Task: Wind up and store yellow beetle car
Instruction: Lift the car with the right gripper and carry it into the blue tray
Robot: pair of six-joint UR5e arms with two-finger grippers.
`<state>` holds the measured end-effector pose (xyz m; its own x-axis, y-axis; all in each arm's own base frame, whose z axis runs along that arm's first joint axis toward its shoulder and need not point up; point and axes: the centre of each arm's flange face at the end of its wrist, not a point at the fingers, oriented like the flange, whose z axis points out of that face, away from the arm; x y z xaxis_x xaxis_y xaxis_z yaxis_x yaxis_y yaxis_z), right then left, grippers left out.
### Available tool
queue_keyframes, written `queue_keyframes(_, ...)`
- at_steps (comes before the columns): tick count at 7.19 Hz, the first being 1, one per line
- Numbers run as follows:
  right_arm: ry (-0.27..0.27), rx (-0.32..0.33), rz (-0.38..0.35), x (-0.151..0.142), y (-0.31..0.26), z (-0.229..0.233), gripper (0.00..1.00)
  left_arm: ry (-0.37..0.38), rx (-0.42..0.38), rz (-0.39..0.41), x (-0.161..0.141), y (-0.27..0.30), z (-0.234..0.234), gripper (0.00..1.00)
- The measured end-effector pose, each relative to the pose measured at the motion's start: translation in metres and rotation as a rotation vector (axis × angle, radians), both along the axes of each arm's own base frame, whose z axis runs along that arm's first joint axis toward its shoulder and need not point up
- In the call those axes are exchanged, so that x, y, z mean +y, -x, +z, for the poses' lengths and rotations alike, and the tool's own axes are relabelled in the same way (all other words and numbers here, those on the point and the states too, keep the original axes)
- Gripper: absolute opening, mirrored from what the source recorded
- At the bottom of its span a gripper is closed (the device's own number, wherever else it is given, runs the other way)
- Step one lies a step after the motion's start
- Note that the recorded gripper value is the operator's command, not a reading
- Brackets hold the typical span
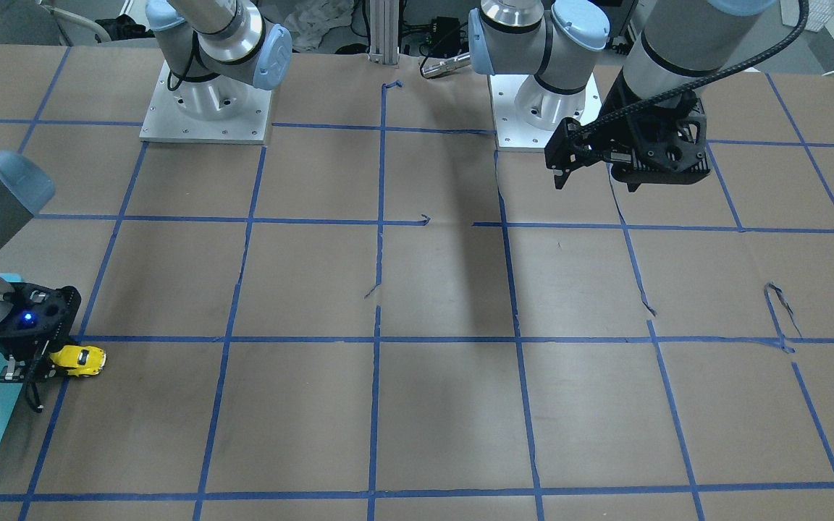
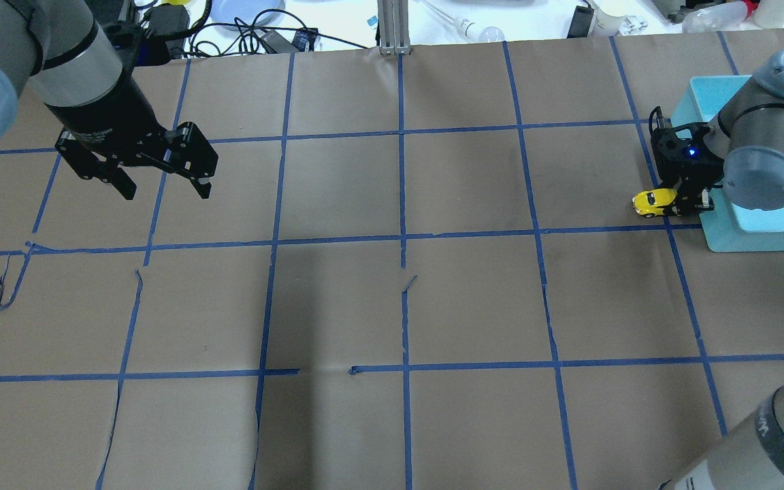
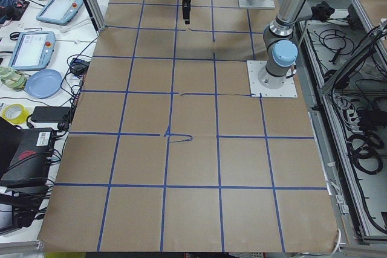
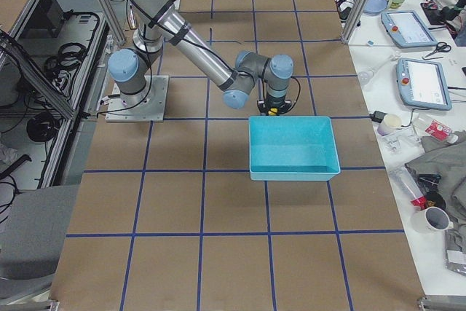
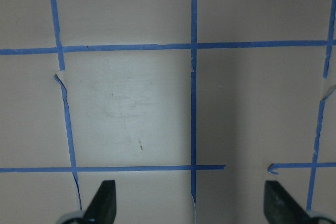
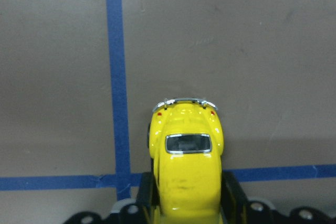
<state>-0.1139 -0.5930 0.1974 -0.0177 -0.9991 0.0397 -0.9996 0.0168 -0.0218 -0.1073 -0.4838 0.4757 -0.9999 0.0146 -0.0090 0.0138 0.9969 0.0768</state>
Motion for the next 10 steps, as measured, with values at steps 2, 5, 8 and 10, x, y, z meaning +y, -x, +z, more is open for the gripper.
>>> queue_keyframes(2, 0.023, 0.018, 0.01, 0.0, -0.017, 0.029, 0.0, 0.004, 0.0, 0.001, 0.0, -0.001, 0.0, 1.0)
queue_keyframes(5, 0.05, 0.018, -0.013, -0.007, -0.048, 0.106, 0.0, 0.006, 0.001, 0.001, 0.0, -0.001, 0.001, 1.0)
queue_keyframes(8, 0.043, 0.101, 0.171, -0.045, 0.0, 0.162, 0.0, 0.009, 0.001, 0.0, -0.001, -0.001, 0.001, 1.0)
queue_keyframes(10, 0.008, 0.121, 0.284, -0.044, 0.083, 0.151, 0.0, 0.013, 0.001, -0.001, -0.001, -0.001, 0.002, 1.0)
